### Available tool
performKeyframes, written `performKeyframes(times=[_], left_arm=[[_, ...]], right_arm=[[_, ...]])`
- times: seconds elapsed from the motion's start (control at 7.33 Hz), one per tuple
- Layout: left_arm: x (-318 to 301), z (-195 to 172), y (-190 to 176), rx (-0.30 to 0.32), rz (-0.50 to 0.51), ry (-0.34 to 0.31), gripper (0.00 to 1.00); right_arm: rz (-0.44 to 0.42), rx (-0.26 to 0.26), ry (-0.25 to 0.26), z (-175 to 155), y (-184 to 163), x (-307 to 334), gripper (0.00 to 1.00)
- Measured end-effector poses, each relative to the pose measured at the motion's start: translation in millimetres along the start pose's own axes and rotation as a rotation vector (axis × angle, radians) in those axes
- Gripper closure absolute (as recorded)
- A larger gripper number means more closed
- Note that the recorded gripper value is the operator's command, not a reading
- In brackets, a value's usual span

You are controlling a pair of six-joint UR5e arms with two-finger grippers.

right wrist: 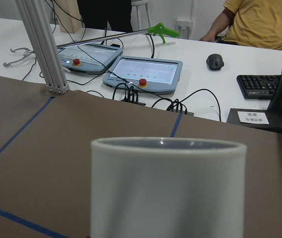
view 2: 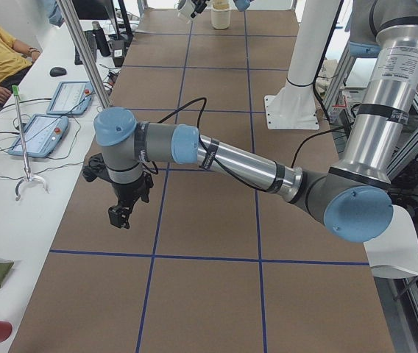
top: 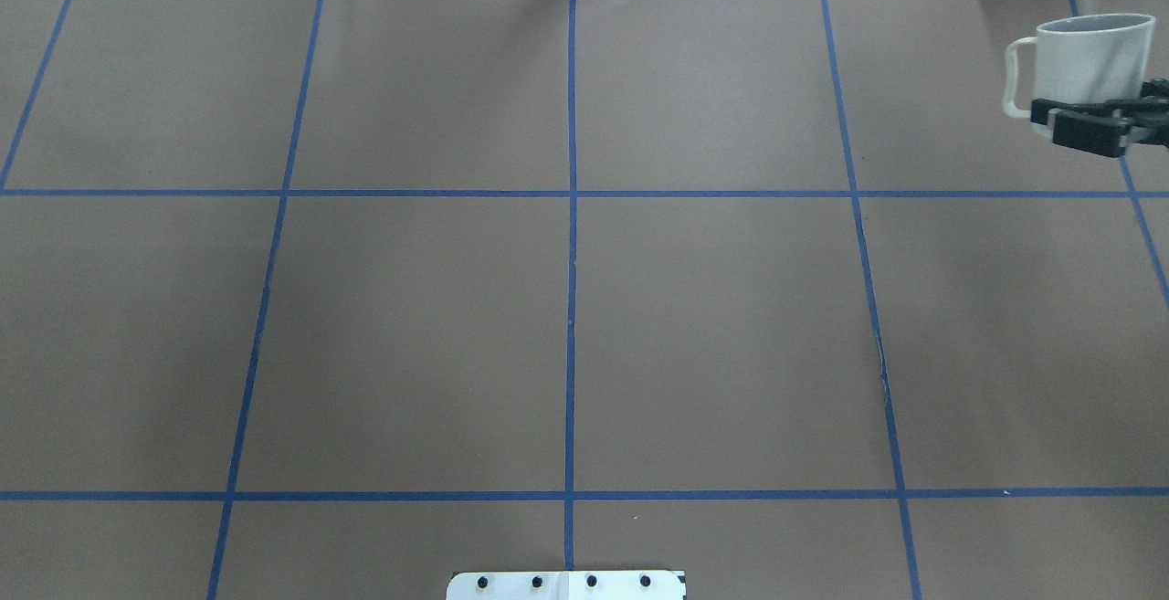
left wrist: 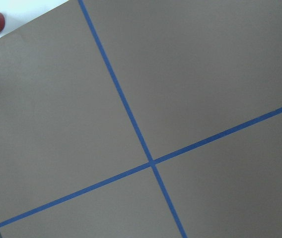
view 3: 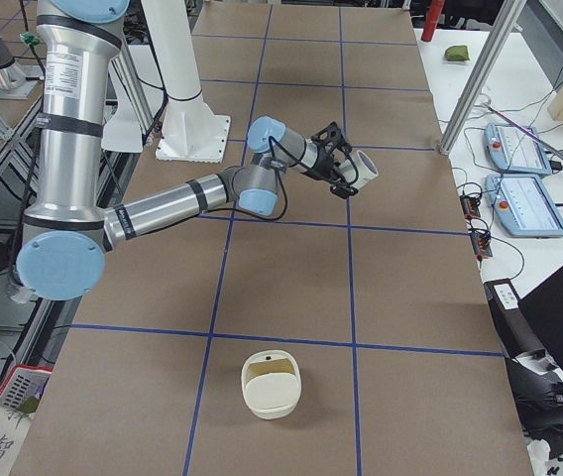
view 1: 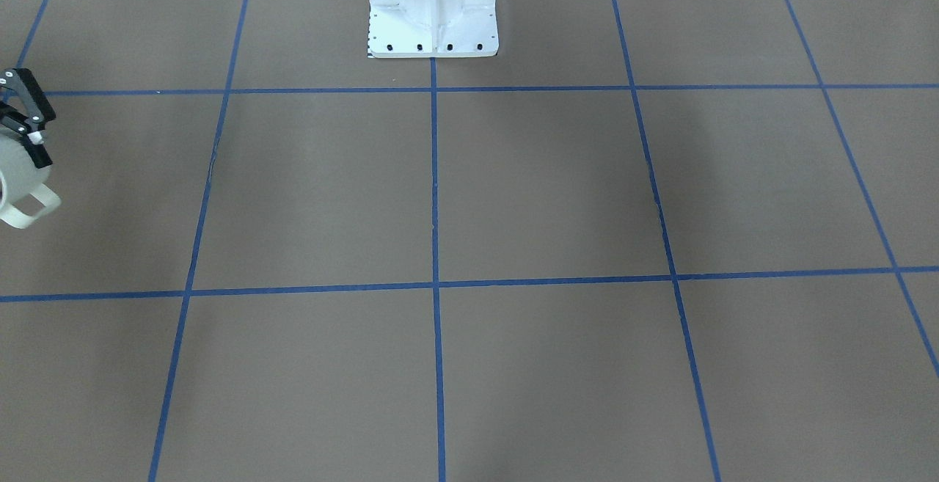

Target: Left arm hands cup to right arm to dump lemon

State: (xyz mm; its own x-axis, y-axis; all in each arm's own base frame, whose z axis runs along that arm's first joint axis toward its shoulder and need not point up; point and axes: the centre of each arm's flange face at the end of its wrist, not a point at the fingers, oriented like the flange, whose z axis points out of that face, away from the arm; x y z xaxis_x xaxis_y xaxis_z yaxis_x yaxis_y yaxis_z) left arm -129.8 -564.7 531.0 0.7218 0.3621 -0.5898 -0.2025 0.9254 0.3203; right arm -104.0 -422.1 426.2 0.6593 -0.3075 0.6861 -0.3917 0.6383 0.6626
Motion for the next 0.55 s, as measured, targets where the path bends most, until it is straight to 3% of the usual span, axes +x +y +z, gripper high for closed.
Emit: performKeyframes(times=[0.27, 0.55], left_arm=[[-5, 9, 29, 0.073, -0.078, 0.013, 0.0], [0, 7, 33, 0.105, -0.12, 0.01, 0.0]], right_arm=[[0.06, 0.059, -0.011, -33, 58, 73, 1.0], [0.23, 0.142, -0.049, -56, 116, 136, 1.0]])
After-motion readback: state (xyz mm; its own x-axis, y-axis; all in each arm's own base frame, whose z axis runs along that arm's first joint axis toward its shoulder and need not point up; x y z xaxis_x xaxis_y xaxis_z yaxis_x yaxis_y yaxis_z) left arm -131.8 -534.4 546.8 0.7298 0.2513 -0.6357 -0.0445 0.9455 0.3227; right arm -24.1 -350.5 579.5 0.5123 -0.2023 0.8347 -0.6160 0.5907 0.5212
